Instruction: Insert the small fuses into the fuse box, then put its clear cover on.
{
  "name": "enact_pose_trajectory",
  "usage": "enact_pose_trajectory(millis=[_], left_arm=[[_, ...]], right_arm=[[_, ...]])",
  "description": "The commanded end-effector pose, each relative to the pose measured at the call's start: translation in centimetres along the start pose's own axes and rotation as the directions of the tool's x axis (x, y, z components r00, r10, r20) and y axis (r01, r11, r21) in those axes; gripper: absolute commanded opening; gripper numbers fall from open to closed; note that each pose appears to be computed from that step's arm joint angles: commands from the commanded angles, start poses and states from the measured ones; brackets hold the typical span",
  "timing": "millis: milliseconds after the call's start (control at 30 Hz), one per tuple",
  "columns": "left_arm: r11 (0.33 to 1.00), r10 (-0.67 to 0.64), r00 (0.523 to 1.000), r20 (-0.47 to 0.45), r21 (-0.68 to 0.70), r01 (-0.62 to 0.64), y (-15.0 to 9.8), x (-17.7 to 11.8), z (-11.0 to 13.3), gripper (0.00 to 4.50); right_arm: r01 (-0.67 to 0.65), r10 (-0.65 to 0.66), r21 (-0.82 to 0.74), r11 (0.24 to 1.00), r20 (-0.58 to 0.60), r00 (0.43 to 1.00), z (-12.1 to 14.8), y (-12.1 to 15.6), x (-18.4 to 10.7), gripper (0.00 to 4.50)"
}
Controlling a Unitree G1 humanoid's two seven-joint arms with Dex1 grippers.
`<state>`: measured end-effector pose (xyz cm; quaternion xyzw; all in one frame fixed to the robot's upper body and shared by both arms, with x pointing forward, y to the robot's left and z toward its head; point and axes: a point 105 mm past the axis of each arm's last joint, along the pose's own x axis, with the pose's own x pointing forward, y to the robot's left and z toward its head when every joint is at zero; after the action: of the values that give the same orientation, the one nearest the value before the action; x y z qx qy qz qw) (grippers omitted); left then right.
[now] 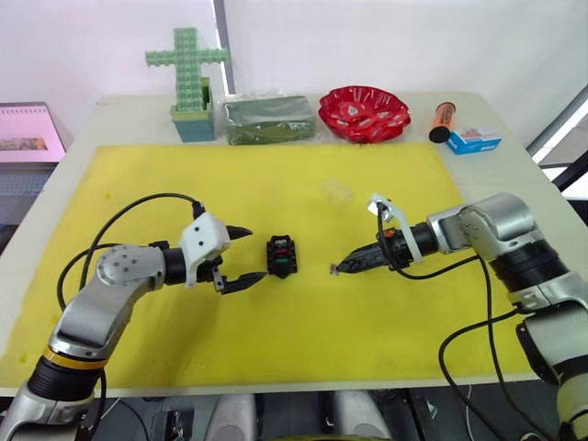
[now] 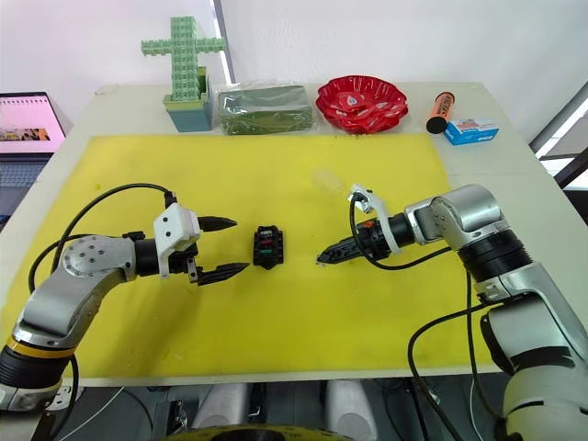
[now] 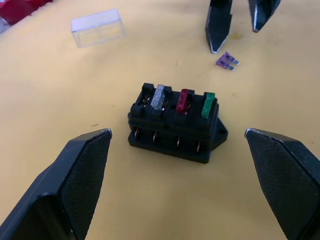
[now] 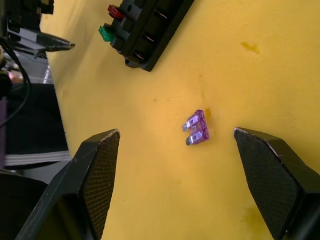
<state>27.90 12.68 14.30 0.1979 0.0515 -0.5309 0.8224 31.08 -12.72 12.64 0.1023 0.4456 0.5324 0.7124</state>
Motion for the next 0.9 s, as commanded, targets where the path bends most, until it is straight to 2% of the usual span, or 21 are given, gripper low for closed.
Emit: enact_pose_trajectory(millis=[33, 300, 733, 767, 833, 900], left_arm=[[0.999, -0.03, 0.999, 0.031, 0.037, 0.029, -0.3, -0.4, 1.4, 4.5], [0.998, -0.035, 0.999, 0.026, 0.043, 0.034, -0.2, -0.4, 1.4, 4.5], [0.998, -0.025, 1.0, 0.019, 0.05, 0.024, -0.2, -0.4, 1.1, 4.5], [0.999, -0.023, 1.0, 0.019, 0.05, 0.022, -0.2, -0.4, 1.1, 4.5], [0.999, -0.02, 1.0, 0.018, 0.051, 0.019, -0.2, -0.4, 1.1, 4.5], [0.999, -0.017, 1.0, 0.019, 0.051, 0.016, -0.2, -0.4, 1.1, 4.5]], right_arm=[[-0.028, 0.029, -0.023, 0.999, 0.019, 0.999, 0.9, 0.8, -0.3, 3.88], [-0.02, 0.02, 0.024, 1.0, 0.0, 1.0, -0.2, -0.1, 0.3, 3.88], [-0.034, 0.034, 0.058, 0.998, 0.005, 0.999, -0.3, -0.4, 0.8, 3.88], [-0.03, 0.03, 0.056, 0.998, 0.004, 1.0, -0.4, -0.4, 0.8, 3.45], [-0.024, 0.024, 0.048, 0.999, -0.007, 1.0, -0.6, -0.5, 0.9, 2.93], [-0.019, 0.019, 0.047, 0.999, -0.009, 1.0, -0.6, -0.7, 1.0, 2.93]])
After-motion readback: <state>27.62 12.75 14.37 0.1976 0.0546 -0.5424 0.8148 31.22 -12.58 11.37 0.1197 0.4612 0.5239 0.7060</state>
